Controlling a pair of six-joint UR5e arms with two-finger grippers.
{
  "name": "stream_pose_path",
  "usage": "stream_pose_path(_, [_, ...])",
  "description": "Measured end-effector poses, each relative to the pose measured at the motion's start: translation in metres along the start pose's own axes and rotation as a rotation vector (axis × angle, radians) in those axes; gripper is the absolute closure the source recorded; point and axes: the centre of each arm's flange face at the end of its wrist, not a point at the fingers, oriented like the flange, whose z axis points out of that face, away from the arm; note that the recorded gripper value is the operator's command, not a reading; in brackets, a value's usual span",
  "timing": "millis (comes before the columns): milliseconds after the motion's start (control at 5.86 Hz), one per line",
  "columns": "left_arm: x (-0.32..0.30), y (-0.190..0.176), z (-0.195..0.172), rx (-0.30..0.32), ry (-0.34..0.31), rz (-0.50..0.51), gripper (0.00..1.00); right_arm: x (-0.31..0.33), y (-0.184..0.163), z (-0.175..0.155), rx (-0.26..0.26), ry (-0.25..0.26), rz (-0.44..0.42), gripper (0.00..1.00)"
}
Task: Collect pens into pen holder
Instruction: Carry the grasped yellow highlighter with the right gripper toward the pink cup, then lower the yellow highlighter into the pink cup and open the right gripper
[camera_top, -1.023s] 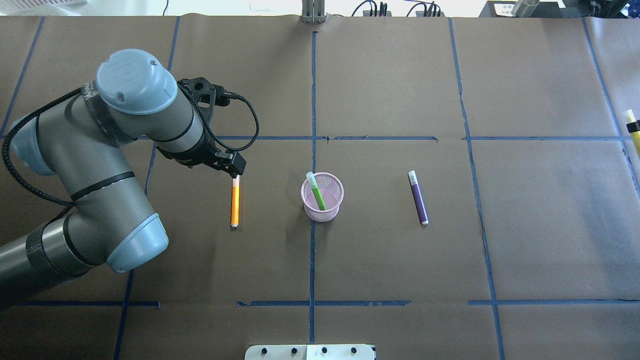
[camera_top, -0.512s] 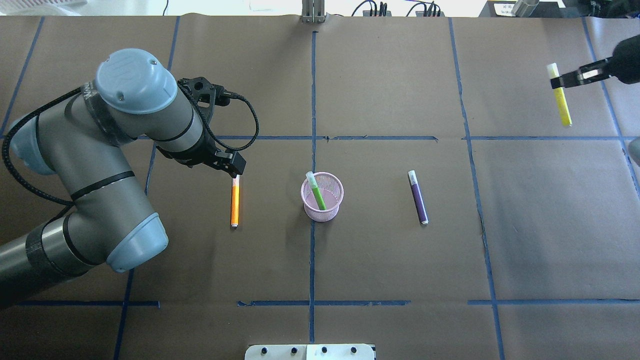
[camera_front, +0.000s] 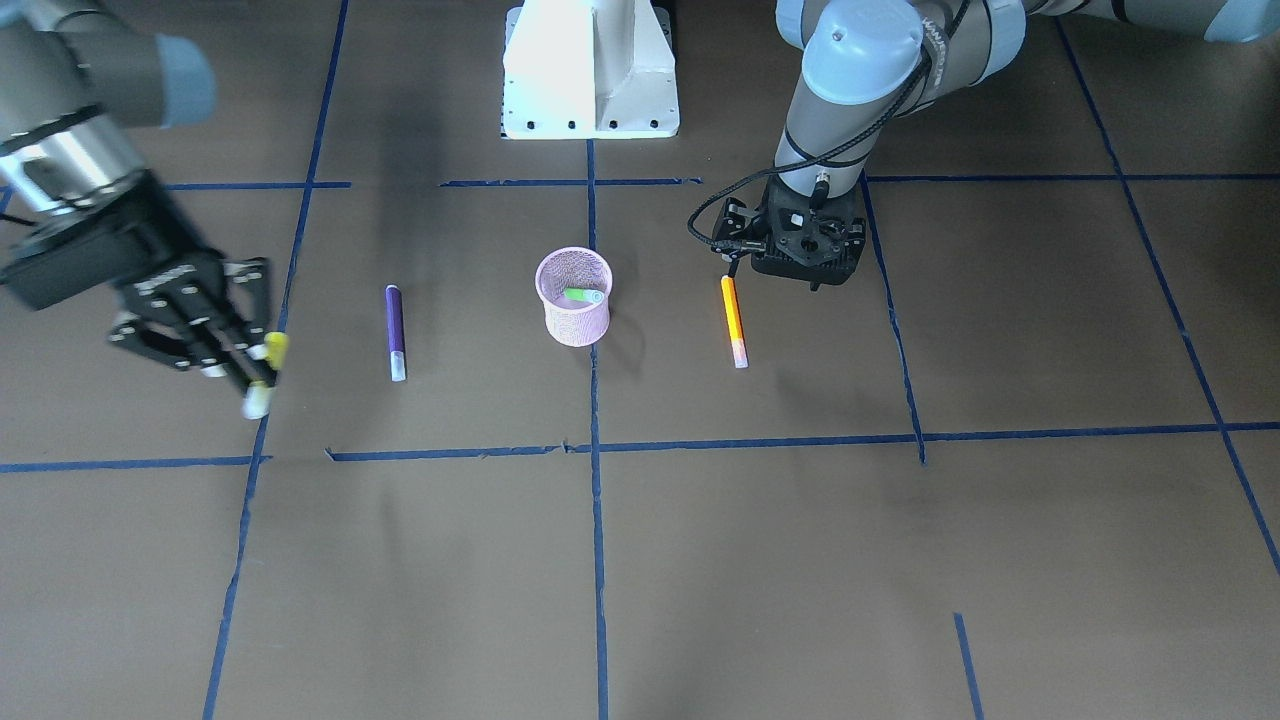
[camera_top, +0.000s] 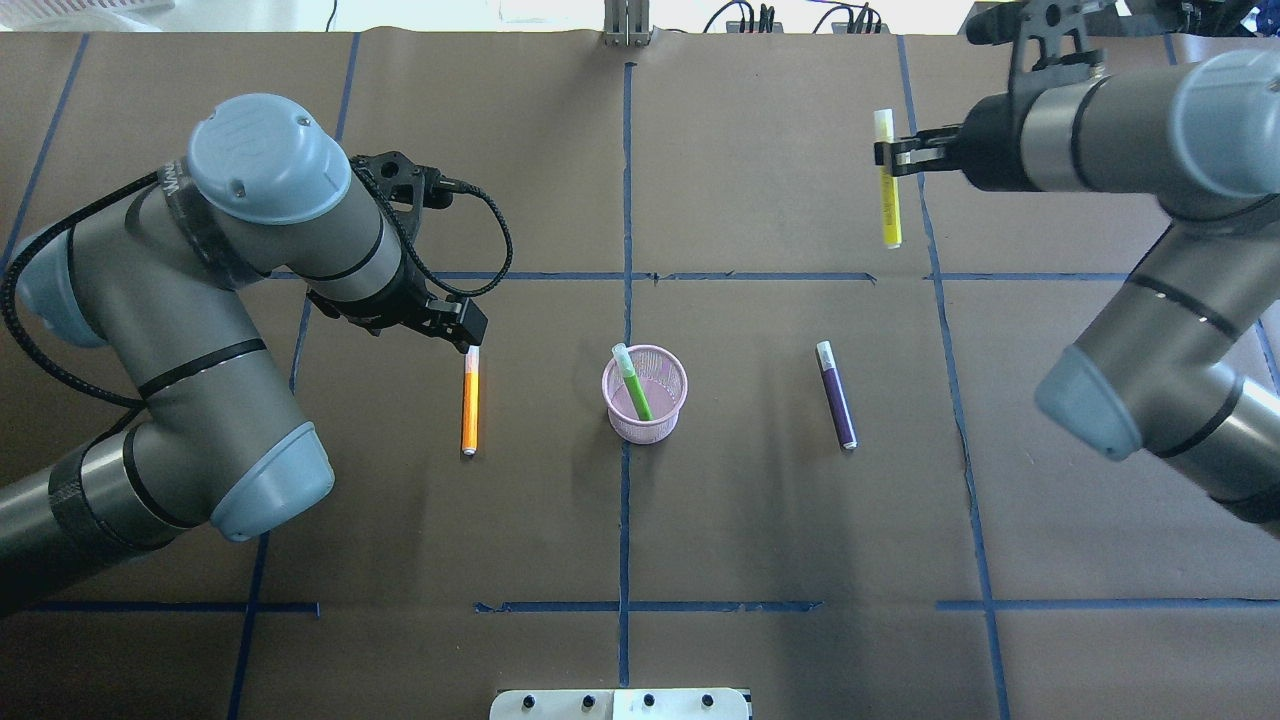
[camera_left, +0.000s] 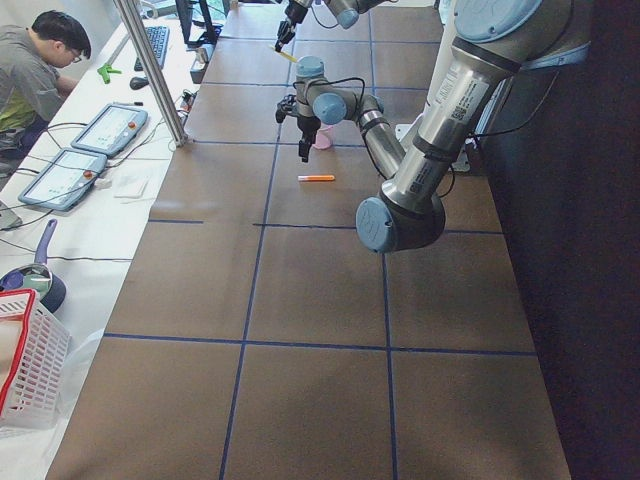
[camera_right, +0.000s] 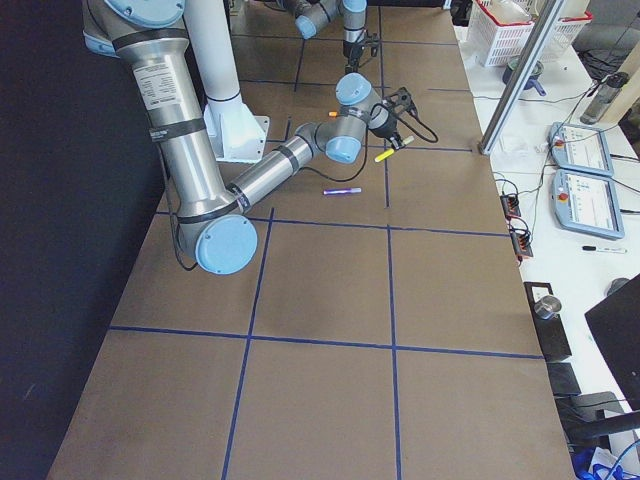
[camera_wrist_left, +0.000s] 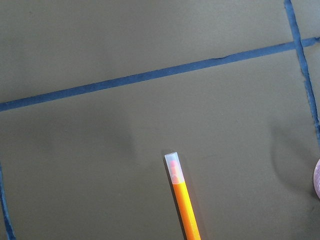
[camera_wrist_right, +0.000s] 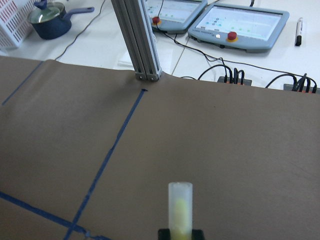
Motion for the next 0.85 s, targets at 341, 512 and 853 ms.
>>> stream_pose_path(341, [0.000,0.000,0.001,-0.001,0.000,-0.011,0.00,-0.115,0.048,0.028,0.133,0.045,0.010,1.00])
stream_pose_path(512, [0.001,0.001,0.001,-0.003,0.001,-0.015,0.00,-0.165,0.083,0.031,0.197,0.061,0.015,1.00])
stream_pose_path(853, [0.002,0.002,0.001,-0.002,0.004,-0.020,0.00,-0.229,0.132,0.026,0.283,0.066,0.029,1.00])
